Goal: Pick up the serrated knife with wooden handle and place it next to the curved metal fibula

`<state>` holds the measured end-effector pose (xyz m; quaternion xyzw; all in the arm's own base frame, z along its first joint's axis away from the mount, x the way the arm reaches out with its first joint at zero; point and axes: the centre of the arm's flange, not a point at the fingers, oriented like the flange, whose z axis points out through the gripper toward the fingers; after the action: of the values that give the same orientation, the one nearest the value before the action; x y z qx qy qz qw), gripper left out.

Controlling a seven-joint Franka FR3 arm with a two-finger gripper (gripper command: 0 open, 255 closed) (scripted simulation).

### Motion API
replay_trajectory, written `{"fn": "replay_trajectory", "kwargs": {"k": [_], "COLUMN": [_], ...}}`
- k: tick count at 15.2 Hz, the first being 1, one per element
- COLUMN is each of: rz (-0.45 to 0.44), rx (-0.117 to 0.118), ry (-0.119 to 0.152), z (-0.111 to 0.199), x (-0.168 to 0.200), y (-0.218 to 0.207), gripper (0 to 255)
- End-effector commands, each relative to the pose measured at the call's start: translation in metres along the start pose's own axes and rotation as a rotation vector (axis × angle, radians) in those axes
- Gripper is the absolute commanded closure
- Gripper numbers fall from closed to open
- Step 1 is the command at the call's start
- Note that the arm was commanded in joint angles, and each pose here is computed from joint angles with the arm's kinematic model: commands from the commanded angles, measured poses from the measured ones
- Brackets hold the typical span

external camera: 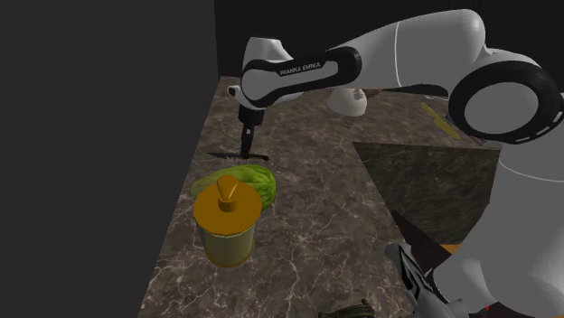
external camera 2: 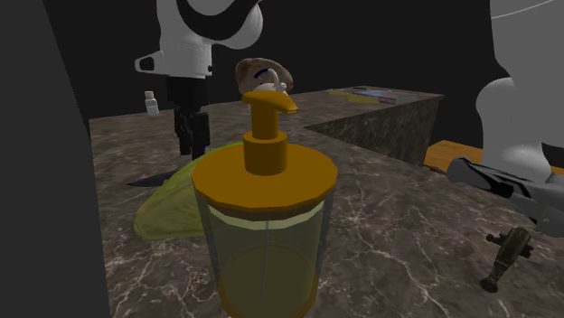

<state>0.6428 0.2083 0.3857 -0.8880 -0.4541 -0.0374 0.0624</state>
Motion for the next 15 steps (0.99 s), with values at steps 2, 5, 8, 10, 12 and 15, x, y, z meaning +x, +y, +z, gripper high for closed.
{"fn": "replay_trajectory", "kwargs": {"k": [2,5,8,10,12,15], "rz": [0.0,0.0,0.0,0.0,0.0,0.0], "rx": [0.0,0.0,0.0,0.0,0.0,0.0], "ry": [0.0,0.0,0.0,0.0,0.0,0.0], "z": [0.0198,0.0198,0.0198,0.0197,0.0197,0.0197], "x": [0.0002,0.0002,0.0002,0.0002,0.0002,0.0002], "y": [-0.0005,-0.0005,-0.0005,-0.0005,-0.0005,-0.0005], "gripper": [0,0,0,0,255,255]}}
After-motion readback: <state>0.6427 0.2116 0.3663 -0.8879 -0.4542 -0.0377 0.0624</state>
